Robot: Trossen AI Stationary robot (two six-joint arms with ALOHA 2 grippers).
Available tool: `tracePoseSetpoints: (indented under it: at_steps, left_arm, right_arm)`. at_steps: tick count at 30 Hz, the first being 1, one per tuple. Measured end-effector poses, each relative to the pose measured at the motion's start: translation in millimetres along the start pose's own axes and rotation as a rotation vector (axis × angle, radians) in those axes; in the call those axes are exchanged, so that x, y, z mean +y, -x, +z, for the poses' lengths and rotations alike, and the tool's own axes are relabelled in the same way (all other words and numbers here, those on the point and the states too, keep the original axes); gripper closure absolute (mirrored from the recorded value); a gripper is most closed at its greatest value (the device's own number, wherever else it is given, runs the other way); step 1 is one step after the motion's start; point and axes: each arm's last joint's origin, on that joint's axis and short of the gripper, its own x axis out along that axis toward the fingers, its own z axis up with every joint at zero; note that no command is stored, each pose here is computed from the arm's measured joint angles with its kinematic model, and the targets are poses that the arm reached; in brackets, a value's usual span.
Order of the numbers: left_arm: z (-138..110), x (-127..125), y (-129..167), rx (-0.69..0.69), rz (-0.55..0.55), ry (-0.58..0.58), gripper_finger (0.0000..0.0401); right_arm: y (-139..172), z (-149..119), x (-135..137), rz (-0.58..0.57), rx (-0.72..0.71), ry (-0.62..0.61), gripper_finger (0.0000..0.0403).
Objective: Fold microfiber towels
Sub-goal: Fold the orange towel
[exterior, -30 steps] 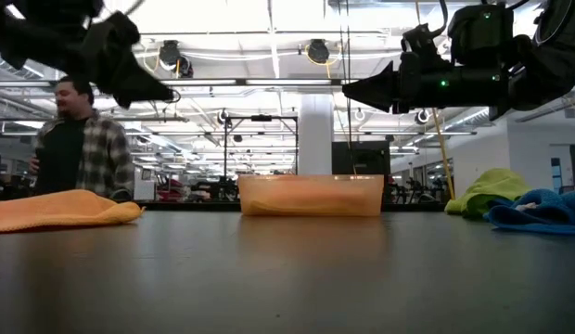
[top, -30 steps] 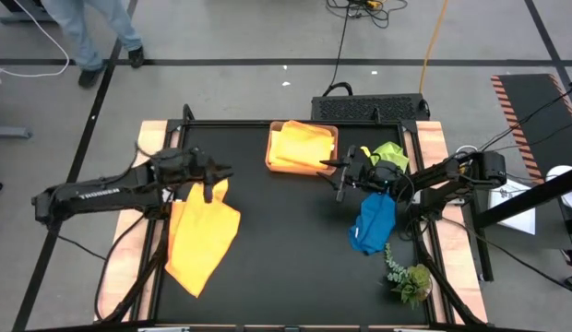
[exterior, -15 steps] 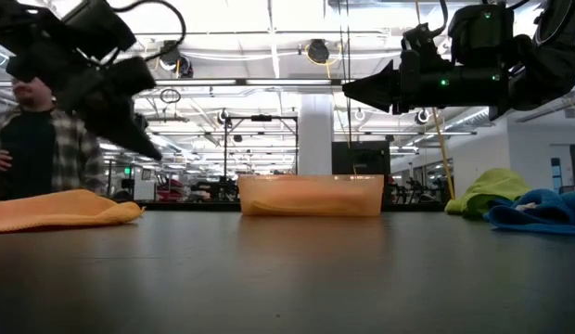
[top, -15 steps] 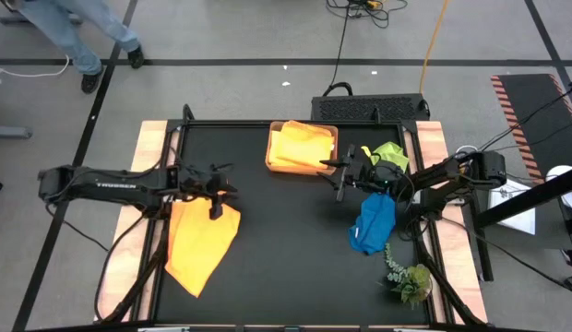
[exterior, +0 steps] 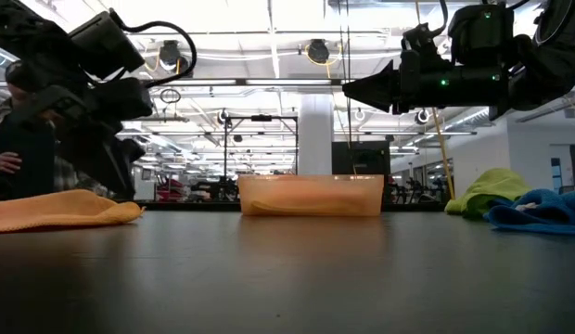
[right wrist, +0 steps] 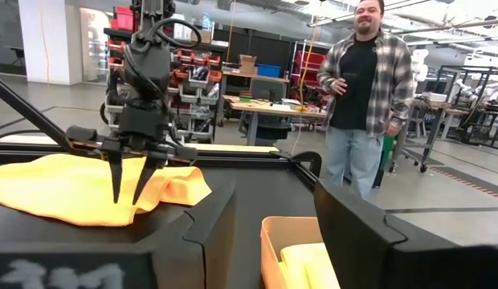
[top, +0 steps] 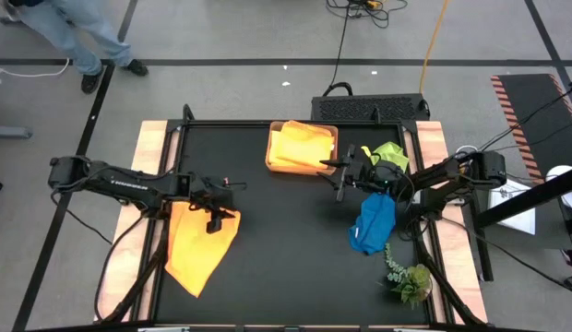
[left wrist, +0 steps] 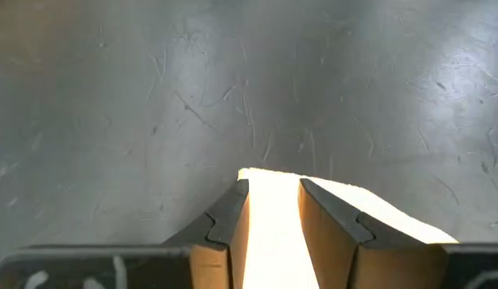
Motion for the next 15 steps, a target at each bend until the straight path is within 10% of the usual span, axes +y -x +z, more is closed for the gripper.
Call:
tracePoseSetpoints:
  at_steps: [15]
  left_arm:
    - [3.3, 9.1, -5.0, -0.024, 0.058, -0.031, 0.029]
  right_arm:
    - [-0.1, 0.0, 0.0, 0.0, 0.0, -0.008, 0.0243]
